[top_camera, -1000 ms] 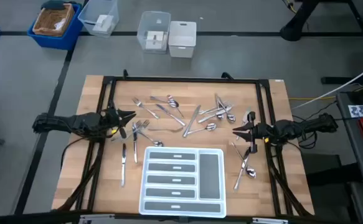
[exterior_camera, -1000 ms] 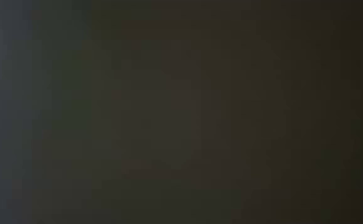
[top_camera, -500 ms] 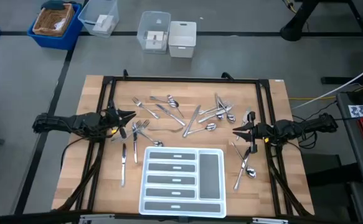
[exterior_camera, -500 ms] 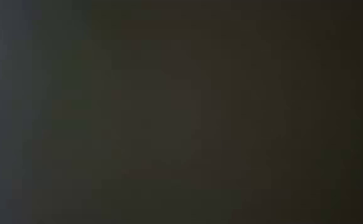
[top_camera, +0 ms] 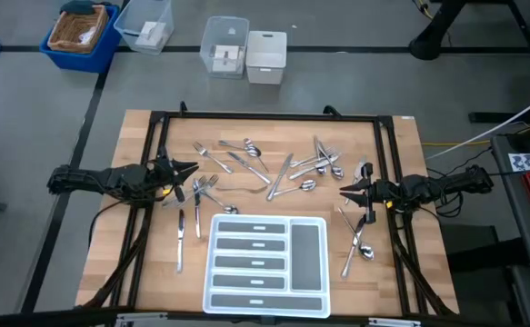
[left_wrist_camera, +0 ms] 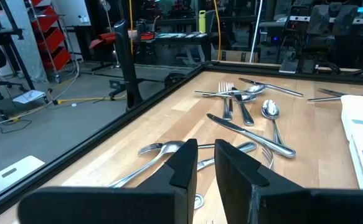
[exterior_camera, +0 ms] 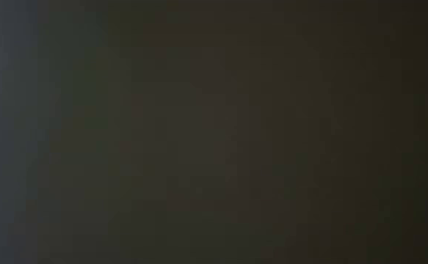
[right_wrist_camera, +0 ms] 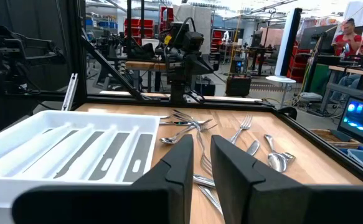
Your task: Sort silverware
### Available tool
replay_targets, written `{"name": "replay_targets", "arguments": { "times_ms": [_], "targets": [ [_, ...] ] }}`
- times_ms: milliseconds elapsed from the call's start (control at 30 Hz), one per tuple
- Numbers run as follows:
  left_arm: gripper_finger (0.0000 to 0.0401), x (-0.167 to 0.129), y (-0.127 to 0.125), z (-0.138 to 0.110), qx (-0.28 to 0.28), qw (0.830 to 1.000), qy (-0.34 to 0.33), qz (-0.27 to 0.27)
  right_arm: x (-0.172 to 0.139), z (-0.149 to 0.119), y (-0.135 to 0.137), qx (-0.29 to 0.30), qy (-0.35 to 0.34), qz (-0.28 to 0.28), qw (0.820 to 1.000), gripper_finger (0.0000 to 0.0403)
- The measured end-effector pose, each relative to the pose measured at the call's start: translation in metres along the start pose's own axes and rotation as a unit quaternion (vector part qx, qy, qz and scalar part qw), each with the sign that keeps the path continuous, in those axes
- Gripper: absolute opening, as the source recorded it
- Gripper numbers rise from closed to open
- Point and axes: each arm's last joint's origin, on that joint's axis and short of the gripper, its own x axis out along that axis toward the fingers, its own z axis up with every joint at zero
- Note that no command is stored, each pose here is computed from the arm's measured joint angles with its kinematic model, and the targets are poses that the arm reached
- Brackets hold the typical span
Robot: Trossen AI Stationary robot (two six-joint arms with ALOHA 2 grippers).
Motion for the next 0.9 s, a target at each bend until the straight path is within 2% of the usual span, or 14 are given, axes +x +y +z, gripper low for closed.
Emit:
{"name": "replay_targets", "arguments": {
  "times_ms": [800, 900],
  "targets": [
    [0.0046, 0.0, 0.0, 0.0001, -0.001, 1.0, -0.001, 0.0, 0.0, 0.0, 0.0, 0.0, 0.0, 0.0, 1.0, 0.006],
    [0.0046, 0.0002, -0.0001, 0.0009, -0.039, 0.999, -0.006, 0.0, 0.0, 0.0001, 0.0, 0.0, -0.001, 0.0, 1.0, 0.006]
  ]
}}
